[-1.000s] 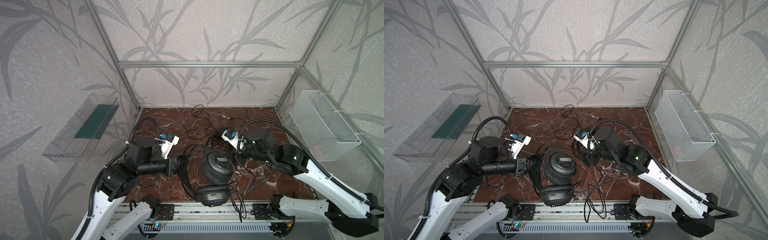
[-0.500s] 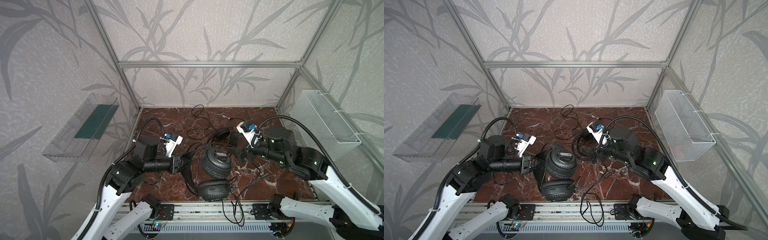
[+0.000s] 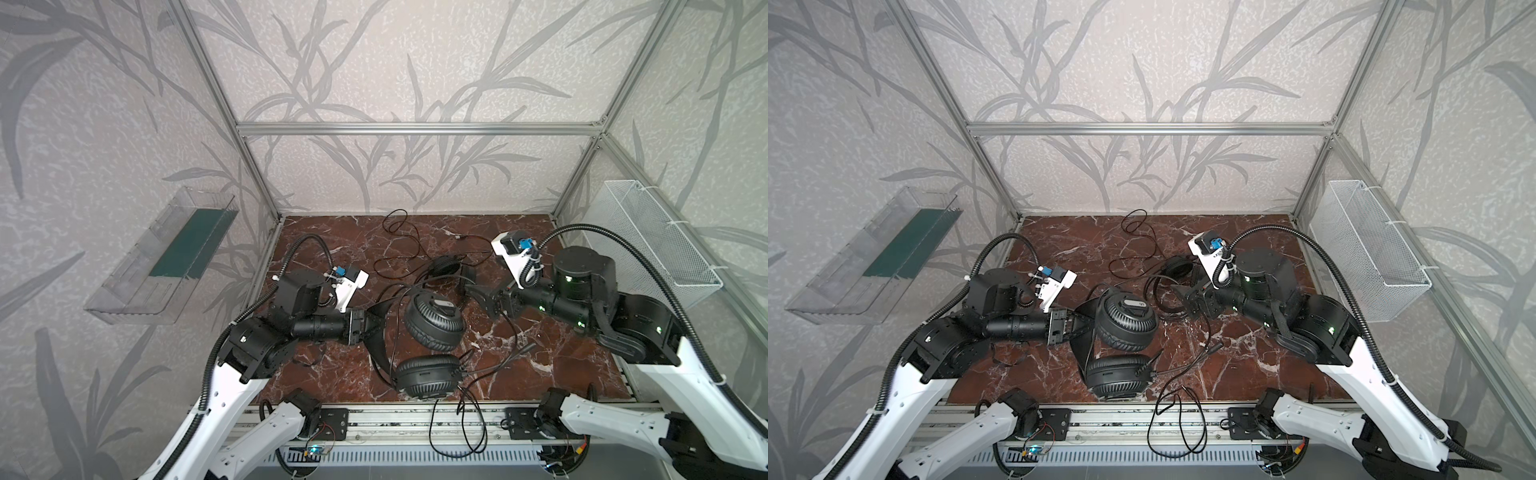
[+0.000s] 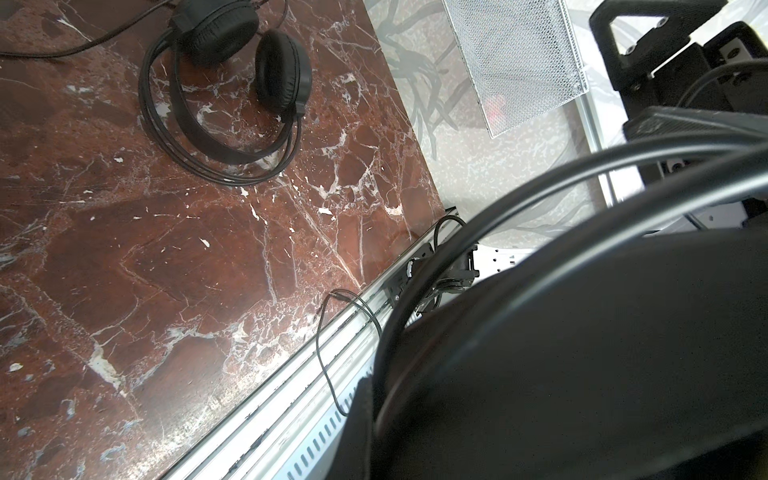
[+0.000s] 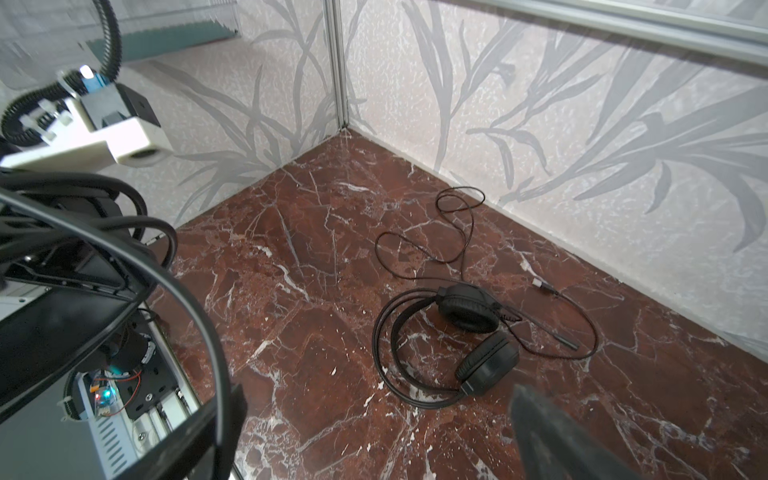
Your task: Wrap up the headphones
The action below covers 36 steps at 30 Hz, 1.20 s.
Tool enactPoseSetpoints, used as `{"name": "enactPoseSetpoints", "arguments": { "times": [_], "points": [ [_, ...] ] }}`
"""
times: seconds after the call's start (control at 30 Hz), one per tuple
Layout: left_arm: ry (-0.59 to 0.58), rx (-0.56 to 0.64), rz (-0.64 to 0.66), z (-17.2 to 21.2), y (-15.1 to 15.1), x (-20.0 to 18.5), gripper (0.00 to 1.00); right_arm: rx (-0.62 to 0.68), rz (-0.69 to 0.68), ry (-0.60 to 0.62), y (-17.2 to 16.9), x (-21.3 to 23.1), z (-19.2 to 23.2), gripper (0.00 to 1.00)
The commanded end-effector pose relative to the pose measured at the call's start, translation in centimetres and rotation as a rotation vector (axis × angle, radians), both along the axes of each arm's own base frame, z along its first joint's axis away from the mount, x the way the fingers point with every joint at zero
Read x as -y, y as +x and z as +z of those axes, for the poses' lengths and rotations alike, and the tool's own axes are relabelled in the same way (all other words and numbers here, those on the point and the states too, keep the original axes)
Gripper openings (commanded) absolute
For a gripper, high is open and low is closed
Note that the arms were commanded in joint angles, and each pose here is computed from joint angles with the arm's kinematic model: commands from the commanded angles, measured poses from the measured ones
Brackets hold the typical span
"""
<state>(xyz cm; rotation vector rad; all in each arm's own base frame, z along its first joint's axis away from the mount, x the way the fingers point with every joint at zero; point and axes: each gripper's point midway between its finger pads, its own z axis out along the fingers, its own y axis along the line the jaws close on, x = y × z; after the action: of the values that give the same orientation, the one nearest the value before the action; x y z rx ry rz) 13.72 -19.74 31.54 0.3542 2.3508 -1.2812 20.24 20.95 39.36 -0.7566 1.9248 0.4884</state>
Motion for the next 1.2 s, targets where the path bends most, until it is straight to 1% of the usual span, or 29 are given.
{"name": "enactPoseSetpoints", "arguments": {
  "times": [0.0,0.1,0.2,0.27,0.4,0.57,0.67,0.83,0.9,1.07,1.17],
  "points": [
    [-0.031,0.034,-0.011,1.1,0.1,0.3,0.00,-0.073,-0.003,-0.065,0.0,0.0,-1.8,0.99],
    [-0.011,0.018,-0.007,0.6,0.2,0.2,0.00,-0.078,0.028,-0.038,-0.8,0.0,-1.2,0.99],
    [-0.010,0.010,-0.010,0.4,0.2,0.3,0.00,-0.112,0.071,-0.047,-1.5,-0.3,-1.2,0.99],
    [-0.004,0.007,-0.009,0.2,0.3,0.2,0.00,-0.115,0.050,-0.053,-1.4,0.3,-1.1,0.99],
    [0.040,-0.012,0.006,-0.7,0.6,-0.1,0.00,-0.085,0.045,0.001,-2.0,1.2,0.5,0.99],
    [0.104,-0.052,0.026,-2.3,1.4,-0.4,0.00,-0.127,0.088,0.025,-3.0,0.9,1.2,0.99],
    [0.108,-0.062,0.020,-2.5,1.4,-0.2,0.00,-0.128,0.065,0.009,-2.8,1.3,1.0,0.99],
    [0.087,-0.050,-0.001,-2.0,1.0,-0.1,0.00,-0.130,-0.021,-0.092,-1.4,2.6,-0.3,0.99],
    [0.094,-0.044,-0.005,-1.9,0.8,-0.3,0.00,-0.111,-0.021,-0.079,-1.5,2.8,0.1,0.99],
    [0.117,-0.057,-0.003,-2.5,0.8,-0.6,0.00,-0.113,0.012,-0.048,-2.1,2.5,0.6,0.99],
    [0.121,-0.063,0.002,-2.7,0.9,-0.6,0.00,-0.077,-0.006,-0.001,-2.5,3.2,2.2,0.99]
  ]
}}
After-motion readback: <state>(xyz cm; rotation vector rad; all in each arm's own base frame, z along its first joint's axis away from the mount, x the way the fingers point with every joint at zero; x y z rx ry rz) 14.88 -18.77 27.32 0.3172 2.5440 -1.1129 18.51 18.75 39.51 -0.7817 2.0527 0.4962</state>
